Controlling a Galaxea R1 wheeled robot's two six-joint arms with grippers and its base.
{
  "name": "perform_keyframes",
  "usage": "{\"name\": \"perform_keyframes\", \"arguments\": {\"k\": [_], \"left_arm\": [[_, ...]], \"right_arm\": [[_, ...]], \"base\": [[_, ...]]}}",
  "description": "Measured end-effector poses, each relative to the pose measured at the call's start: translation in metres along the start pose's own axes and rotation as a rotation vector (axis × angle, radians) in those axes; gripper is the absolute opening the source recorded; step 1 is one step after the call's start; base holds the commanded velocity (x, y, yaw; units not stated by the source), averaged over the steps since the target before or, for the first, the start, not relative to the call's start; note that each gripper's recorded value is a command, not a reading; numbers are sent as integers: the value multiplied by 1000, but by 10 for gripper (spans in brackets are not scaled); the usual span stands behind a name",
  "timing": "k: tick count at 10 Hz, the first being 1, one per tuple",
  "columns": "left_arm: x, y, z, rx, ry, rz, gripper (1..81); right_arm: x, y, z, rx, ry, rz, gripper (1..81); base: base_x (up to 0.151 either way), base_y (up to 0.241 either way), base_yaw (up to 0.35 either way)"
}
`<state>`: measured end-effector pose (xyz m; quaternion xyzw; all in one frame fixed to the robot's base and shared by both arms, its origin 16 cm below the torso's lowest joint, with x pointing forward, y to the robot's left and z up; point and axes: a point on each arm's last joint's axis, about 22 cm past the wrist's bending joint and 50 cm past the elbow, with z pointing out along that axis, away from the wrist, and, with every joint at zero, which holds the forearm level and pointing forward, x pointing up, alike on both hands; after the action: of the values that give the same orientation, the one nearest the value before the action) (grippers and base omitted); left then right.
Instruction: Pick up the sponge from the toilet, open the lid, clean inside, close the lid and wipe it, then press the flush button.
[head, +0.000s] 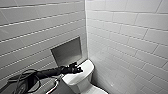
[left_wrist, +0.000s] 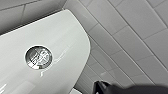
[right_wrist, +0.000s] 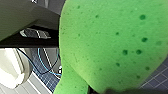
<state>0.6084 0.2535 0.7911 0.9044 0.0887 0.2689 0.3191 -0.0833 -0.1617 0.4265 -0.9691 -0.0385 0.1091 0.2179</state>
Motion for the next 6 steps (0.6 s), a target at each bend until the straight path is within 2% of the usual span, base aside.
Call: {"name": "perform_keyframes", "arguments": {"k": [2, 5, 6], "left_arm": [[8, 0, 24, 24, -15, 1, 10], [53, -11, 18, 86, 34, 22, 10], [53, -22, 20, 116, 31, 19, 10]], "right_arm": [[-6, -4, 2, 7, -16, 8, 10], [-5, -8, 3, 12, -16, 9, 10], [-6, -9, 3, 14, -16, 10, 10]], "base": [[0, 0, 0], [0, 0, 0], [0, 0, 0]]}}
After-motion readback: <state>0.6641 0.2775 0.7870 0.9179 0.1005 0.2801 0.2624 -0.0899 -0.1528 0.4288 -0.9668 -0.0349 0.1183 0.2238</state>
